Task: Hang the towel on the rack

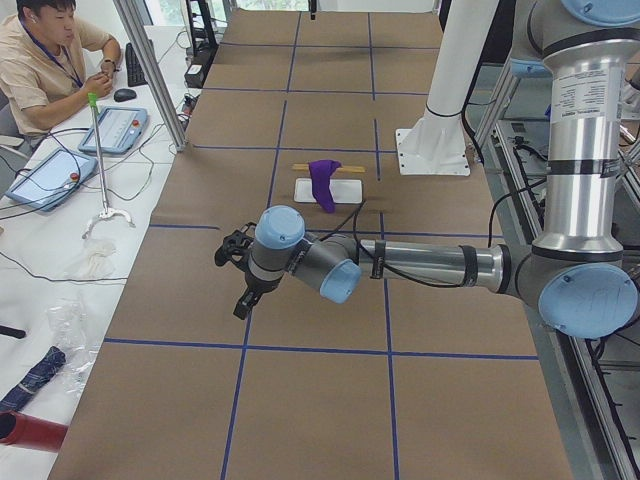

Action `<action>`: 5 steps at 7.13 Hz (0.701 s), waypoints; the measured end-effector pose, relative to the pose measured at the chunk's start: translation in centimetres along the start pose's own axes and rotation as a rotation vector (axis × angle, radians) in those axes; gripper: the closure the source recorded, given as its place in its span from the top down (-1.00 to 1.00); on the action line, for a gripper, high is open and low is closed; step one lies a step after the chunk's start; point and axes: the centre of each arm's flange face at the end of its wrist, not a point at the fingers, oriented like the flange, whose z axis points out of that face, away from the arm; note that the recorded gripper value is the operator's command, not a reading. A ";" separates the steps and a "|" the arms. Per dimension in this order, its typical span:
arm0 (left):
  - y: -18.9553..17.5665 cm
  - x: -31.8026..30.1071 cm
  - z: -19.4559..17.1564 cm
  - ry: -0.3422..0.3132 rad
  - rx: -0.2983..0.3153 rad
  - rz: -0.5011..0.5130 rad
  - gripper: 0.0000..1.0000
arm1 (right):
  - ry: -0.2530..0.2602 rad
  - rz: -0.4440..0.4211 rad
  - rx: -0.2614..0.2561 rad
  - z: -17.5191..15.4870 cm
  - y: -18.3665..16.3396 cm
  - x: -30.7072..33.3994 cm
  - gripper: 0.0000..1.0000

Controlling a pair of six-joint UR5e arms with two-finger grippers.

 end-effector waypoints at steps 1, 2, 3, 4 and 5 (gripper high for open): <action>0.3 -1.5 -0.9 -0.005 -0.070 -0.055 1.00 | -0.007 -0.005 -0.003 0.1 0.1 0.1 1.00; 1.0 -2.1 -2.2 -0.007 -0.117 -0.114 1.00 | -0.010 -0.015 -0.004 0.2 0.0 -0.1 1.00; 1.8 -2.1 -3.3 -0.005 -0.151 -0.156 1.00 | -0.012 -0.026 -0.012 0.5 -0.2 -0.5 1.00; 2.7 -1.9 -3.3 0.001 -0.180 -0.181 1.00 | -0.013 -0.036 -0.025 0.9 -0.2 -0.8 1.00; 3.4 -1.6 -2.5 0.011 -0.206 -0.186 1.00 | -0.012 -0.045 -0.035 1.1 -0.1 -0.8 1.00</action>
